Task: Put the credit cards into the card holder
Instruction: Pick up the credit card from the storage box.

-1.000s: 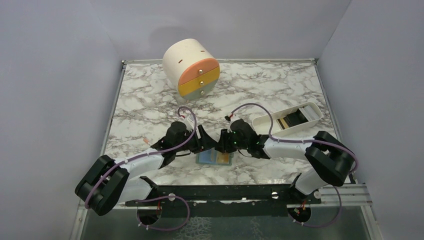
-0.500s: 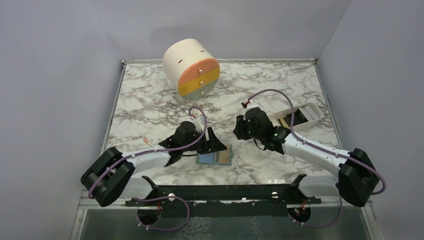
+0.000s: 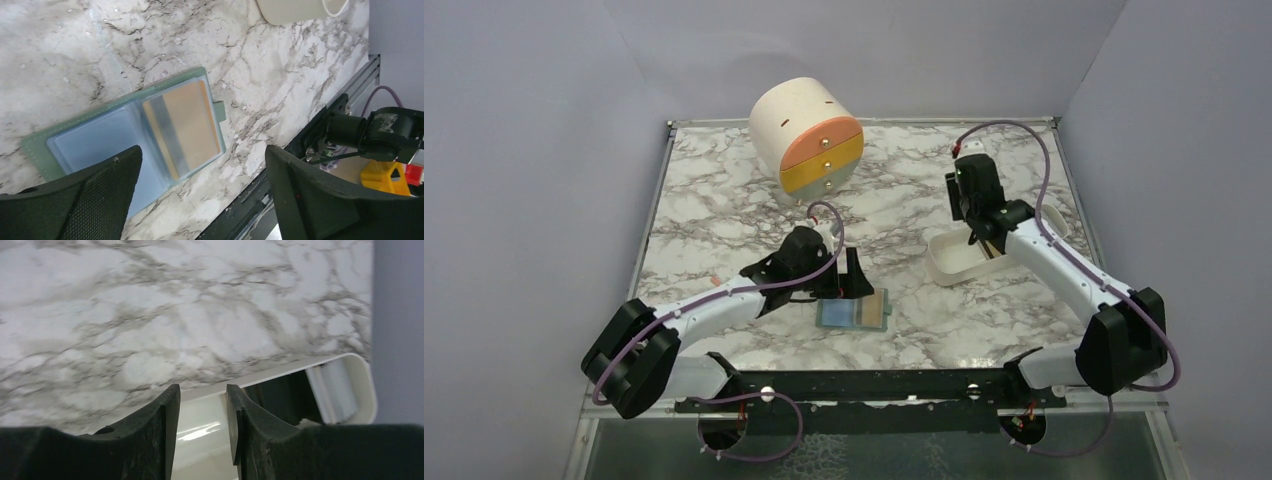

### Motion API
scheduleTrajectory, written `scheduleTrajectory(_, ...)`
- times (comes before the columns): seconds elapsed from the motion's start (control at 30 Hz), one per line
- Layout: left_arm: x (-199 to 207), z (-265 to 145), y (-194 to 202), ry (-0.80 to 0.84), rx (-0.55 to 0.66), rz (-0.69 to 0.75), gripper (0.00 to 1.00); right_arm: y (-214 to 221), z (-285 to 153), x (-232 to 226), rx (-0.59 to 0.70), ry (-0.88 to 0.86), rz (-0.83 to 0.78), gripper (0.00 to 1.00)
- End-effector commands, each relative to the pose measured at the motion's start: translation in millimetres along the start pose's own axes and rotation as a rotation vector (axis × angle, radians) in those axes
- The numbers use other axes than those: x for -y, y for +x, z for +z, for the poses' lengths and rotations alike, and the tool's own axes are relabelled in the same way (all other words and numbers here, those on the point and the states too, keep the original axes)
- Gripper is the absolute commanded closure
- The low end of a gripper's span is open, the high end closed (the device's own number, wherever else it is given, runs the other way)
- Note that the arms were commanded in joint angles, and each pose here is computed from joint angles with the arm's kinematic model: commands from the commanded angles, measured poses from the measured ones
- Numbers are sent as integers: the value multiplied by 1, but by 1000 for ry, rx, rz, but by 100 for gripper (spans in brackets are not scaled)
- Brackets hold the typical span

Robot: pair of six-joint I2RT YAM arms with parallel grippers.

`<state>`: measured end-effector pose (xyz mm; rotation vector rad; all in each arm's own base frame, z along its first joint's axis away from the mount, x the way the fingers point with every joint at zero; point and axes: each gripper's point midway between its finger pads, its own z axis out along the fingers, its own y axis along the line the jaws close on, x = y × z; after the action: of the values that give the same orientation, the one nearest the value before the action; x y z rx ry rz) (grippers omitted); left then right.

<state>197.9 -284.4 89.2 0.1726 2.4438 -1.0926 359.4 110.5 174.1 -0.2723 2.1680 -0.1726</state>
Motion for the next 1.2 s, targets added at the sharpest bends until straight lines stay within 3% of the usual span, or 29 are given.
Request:
scheduleTrajectory(0.0, -7, -19, -1, -66, -14, 70, 1, -3, 11, 71, -73, 238, -82, 60)
scheduleTrajectory(0.37, -17, -34, 17, -100, -78, 76, 0, 52, 39, 141, -298, 305, -151, 56)
scheduleTrajectory(0.53, -23, -40, 15, -137, -53, 78, 1, 57, 33, 159, -253, 307, -215, 55)
scheduleTrajectory(0.8, -49, -58, 9, -249, 59, 64, 1, 91, 56, 157, -336, 222, -245, 54)
scheduleTrajectory(1.17, -54, -66, 10, -270, 96, 38, 1, 108, 72, 182, -364, 338, -319, 56)
